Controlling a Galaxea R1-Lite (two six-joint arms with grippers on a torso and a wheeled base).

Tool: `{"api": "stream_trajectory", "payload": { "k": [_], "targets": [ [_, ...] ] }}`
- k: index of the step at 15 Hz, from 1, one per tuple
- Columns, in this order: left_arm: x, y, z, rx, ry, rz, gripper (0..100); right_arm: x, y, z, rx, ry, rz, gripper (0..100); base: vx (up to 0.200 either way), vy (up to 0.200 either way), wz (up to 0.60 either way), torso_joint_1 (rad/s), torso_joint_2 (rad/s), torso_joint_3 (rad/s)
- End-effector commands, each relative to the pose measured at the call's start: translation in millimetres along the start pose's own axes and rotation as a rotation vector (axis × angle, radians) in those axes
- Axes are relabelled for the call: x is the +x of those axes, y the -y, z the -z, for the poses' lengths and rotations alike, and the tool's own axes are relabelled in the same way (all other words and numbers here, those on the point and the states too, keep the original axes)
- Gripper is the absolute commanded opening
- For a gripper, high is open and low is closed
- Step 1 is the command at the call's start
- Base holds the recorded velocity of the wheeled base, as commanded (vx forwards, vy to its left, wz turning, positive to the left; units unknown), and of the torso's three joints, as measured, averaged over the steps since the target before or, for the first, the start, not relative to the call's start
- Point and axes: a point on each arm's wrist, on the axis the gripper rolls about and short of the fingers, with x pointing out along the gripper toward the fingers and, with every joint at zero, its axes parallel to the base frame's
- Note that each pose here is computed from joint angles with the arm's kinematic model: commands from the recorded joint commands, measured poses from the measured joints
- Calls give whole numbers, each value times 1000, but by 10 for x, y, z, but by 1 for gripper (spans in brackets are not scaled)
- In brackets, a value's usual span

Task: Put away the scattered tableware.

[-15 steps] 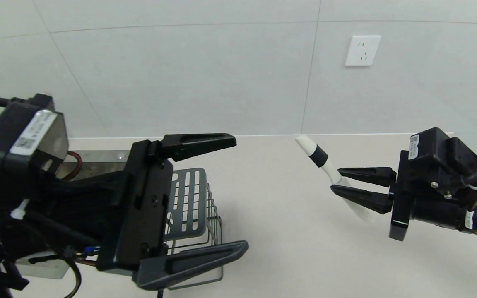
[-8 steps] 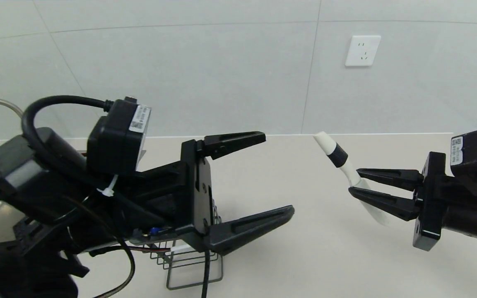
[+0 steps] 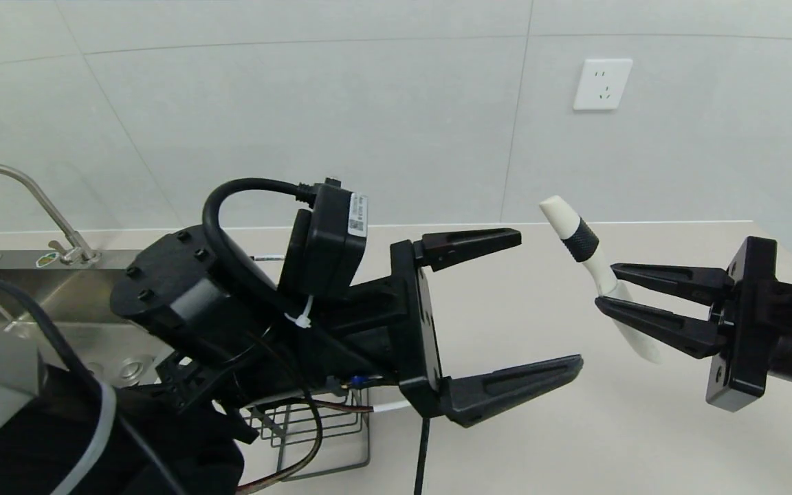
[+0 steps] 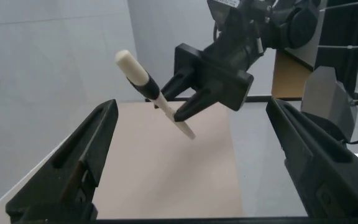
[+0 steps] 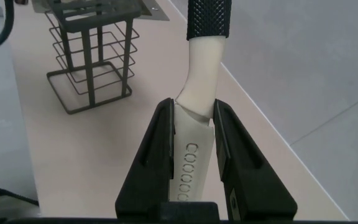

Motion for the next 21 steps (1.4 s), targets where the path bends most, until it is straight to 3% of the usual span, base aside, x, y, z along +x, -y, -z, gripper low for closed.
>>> {"api": "stream_trajectory", "payload": {
  "k": [1,4,7,12,16,17,21],
  "targets": [
    [140,-29,111,-31,21,21,100,-9,6,-20,-11,13,2,0,0,0,0,0,0,0],
    [217,-76,155,-84,50,-34,100,-29,16,-56,-26,40,6,0,0,0,0,0,0,0],
    [232,-85,182,-95,51,-71,100,-28,23,-73,-35,52,13,0,0,0,0,0,0,0],
    [473,-107,140,-169,132,-139,100,1,15,-49,-31,45,1,0,0,0,0,0,0,0],
    [568,-23,138,-298,164,-169,100,78,48,-49,-37,43,-2,0,0,0,0,0,0,0],
    [583,-33,148,-307,172,-194,100,105,74,-67,-40,49,2,0,0,0,0,0,0,0],
    [634,-74,96,-293,203,-200,100,195,87,-73,-38,53,-10,0,0,0,0,0,0,0]
  ]
}}
